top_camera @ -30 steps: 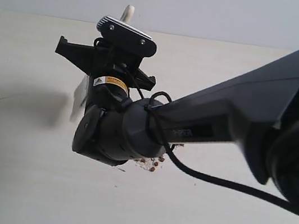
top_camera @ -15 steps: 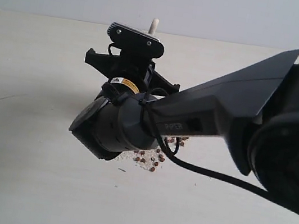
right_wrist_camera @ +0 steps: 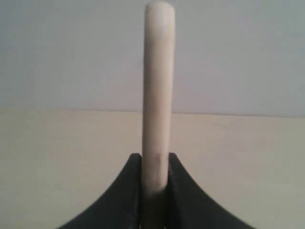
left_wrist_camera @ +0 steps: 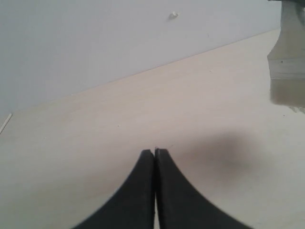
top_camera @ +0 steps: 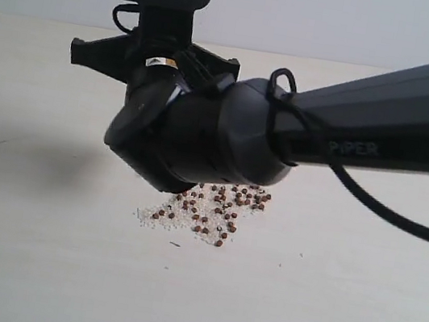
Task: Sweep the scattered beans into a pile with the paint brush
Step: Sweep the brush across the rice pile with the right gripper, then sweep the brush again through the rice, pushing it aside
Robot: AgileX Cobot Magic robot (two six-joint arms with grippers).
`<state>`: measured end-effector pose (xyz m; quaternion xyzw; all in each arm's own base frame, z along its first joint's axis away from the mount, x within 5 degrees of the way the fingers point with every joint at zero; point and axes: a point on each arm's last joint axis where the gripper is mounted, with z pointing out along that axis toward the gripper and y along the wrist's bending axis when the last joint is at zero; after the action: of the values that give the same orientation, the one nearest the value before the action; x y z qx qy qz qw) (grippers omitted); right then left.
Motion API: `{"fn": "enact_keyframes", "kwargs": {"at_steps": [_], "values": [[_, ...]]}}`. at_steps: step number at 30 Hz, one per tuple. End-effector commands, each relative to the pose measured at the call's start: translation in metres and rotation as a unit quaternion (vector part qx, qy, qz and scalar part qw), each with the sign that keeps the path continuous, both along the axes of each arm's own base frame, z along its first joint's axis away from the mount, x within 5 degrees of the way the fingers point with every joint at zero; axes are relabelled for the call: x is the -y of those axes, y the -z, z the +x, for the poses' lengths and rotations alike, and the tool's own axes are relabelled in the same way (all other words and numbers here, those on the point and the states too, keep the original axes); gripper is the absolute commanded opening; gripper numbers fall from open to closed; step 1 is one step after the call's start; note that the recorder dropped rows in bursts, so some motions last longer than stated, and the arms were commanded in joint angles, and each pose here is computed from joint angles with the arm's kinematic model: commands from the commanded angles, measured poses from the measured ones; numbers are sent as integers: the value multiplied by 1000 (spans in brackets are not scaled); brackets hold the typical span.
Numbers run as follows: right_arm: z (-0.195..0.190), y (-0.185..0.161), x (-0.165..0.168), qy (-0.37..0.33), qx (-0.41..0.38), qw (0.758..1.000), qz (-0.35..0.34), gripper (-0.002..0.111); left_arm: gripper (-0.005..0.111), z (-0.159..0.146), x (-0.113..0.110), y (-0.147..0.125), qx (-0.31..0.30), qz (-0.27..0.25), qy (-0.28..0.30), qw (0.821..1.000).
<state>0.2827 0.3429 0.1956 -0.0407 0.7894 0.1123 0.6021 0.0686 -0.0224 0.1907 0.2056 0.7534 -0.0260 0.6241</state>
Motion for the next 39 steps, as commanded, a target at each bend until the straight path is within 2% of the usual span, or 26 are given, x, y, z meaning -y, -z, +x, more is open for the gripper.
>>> {"fn": "enact_keyframes", "kwargs": {"at_steps": [1,7,9,14,21,29,34,39], "values": [[-18,15,3,-103,17,995,-1,0,0,0,0,-1,3,-3,-2,1000],[-43,40,21,-219,52,968,109,0,0,0,0,-1,3,-3,-2,1000],[-43,44,29,-211,51,968,129,0,0,0,0,-1,3,-3,-2,1000],[-38,58,45,-135,-3,983,127,0,0,0,0,-1,3,-3,-2,1000],[-38,64,47,-123,-37,985,118,0,0,0,0,-1,3,-3,-2,1000],[-35,68,55,-88,-28,994,56,0,0,0,0,-1,3,-3,-2,1000],[-31,67,64,-42,-14,999,27,0,0,0,0,-1,3,-3,-2,1000],[-28,62,66,-39,21,999,13,0,0,0,0,-1,3,-3,-2,1000]]}}
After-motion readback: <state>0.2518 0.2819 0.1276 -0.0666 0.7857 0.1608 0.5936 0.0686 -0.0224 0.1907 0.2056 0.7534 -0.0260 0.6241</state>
